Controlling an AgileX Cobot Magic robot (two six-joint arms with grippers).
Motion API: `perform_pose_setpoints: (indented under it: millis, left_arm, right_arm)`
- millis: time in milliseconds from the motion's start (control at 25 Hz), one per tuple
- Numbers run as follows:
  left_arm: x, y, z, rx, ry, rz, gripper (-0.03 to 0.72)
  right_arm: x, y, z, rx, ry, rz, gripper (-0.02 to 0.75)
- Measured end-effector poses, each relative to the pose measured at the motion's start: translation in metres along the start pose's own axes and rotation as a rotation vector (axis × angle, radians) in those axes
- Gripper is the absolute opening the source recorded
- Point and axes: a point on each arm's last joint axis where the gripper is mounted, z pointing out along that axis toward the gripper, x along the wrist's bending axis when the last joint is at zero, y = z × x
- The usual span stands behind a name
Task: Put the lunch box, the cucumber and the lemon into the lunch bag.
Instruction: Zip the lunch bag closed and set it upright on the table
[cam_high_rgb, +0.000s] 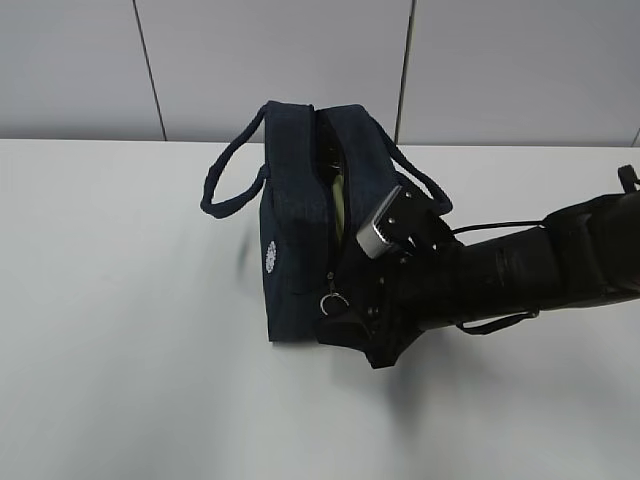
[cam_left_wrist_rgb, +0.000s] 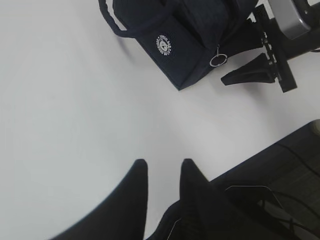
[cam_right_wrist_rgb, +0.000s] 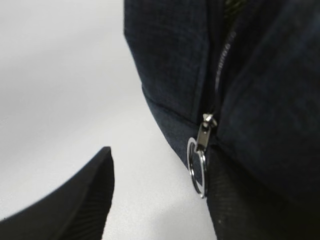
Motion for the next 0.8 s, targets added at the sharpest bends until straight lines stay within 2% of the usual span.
perform_pose_setpoints:
  millis: [800]
  left_arm:
    - [0.0005,0.0001,0.0,-0.002,0.005,0.003,0.144]
  right_arm:
    - [-0.0012,-0.0051,0.0038,0.013,0.005,0.012,0.442]
